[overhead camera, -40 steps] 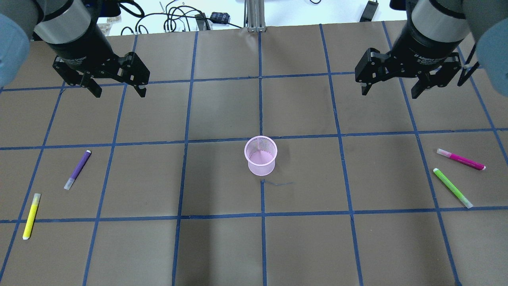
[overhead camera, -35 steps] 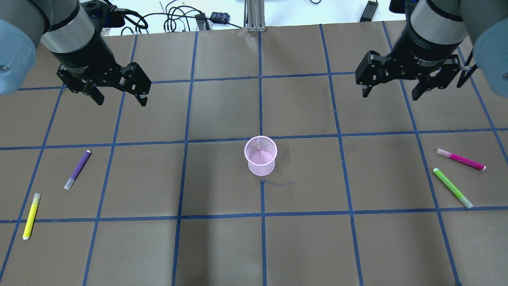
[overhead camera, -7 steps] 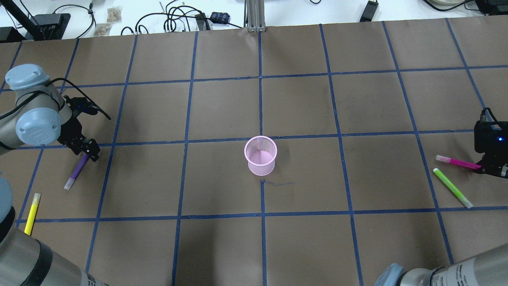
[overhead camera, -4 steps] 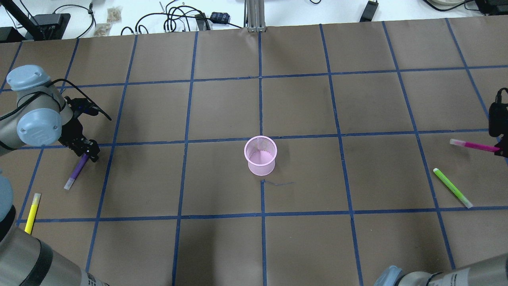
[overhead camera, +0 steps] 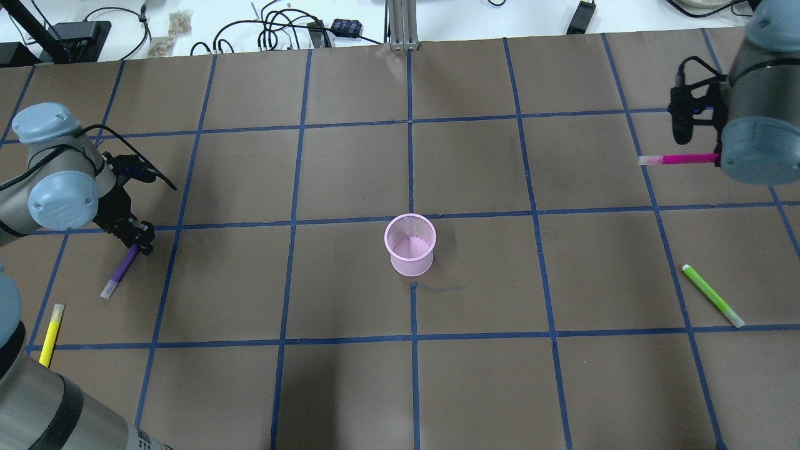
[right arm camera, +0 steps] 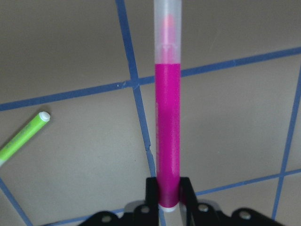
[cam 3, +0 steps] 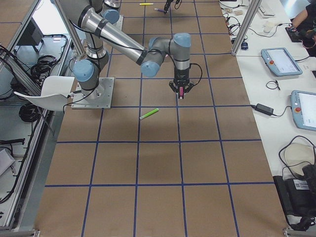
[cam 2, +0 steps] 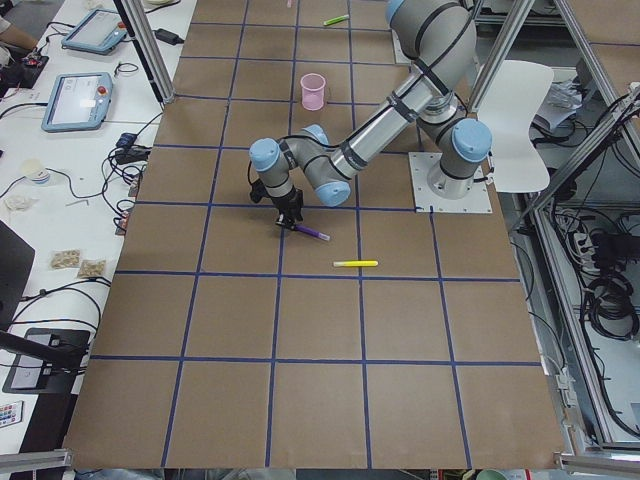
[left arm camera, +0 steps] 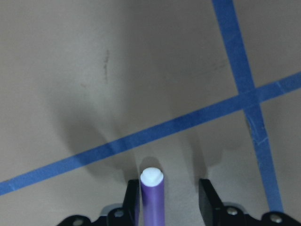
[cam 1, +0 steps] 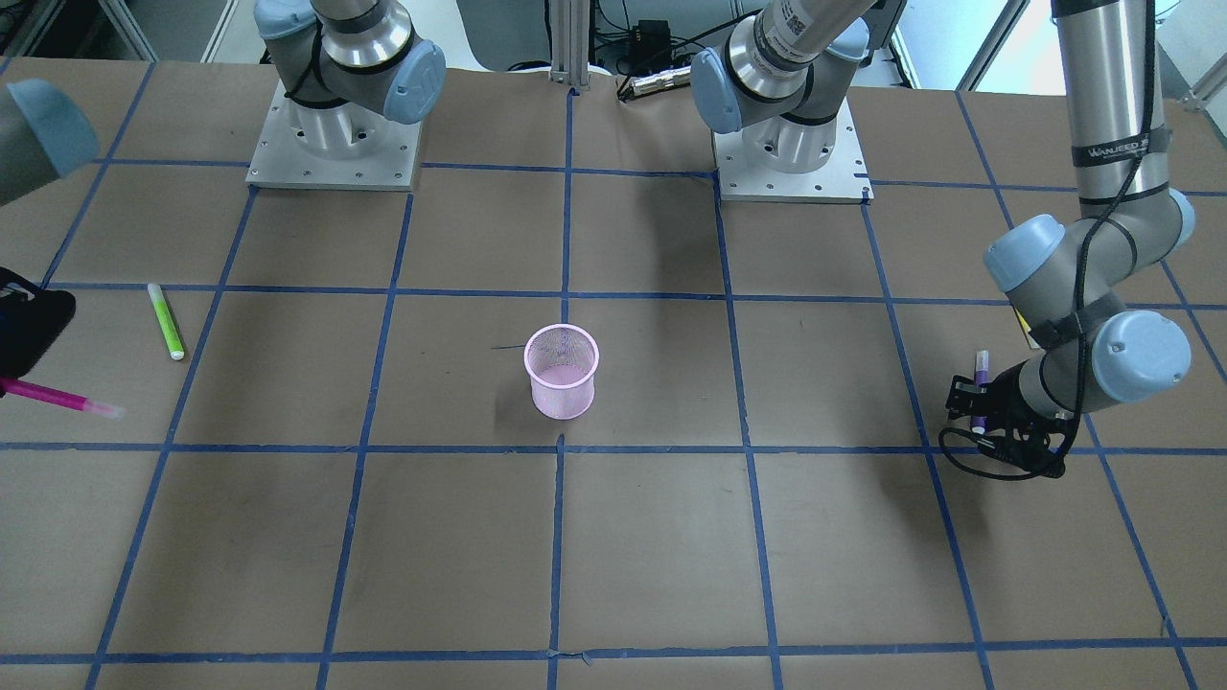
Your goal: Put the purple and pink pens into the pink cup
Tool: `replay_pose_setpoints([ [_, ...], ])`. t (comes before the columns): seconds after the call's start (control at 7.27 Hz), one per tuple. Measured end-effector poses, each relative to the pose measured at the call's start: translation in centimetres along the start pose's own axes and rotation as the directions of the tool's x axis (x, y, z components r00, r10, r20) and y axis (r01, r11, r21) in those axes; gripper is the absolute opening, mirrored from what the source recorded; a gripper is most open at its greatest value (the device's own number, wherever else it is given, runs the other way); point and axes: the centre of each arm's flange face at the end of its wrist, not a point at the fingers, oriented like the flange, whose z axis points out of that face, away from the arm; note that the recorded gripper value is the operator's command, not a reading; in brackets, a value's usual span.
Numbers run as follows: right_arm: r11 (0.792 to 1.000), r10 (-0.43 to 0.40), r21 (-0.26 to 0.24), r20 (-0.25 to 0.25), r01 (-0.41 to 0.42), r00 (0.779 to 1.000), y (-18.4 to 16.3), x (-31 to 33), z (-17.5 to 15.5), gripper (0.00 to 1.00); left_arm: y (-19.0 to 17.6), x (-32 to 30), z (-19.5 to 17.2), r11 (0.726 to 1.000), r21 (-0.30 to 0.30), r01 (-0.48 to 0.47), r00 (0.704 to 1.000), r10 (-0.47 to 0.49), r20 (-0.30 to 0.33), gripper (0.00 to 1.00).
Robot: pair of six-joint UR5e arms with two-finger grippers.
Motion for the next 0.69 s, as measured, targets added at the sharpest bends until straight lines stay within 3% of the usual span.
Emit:
replay_pose_setpoints([
  [0.14,1.000,0.000,0.010,-0.001,0.000,1.000,-5.5,-0.3,-3.5,0.00,0.0,0.0,0.0,1.000,0.000,-0.003,1.000,0.003,0.000,0.00],
  [0.41,0.999,0.025,0.035,0.007,-0.025,1.000,-15.0,-2.6,-8.4,0.00,0.0,-0.1,-0.1,1.000,0.002,-0.005,1.000,0.005,0.002,0.00],
  [0.69,0.999,0.035,0.040,-0.012,-0.035,0.999,-23.7,-6.9,-11.4,0.00,0.0,-0.1,-0.4,1.000,0.007,-0.004,1.000,0.004,0.008,0.00],
])
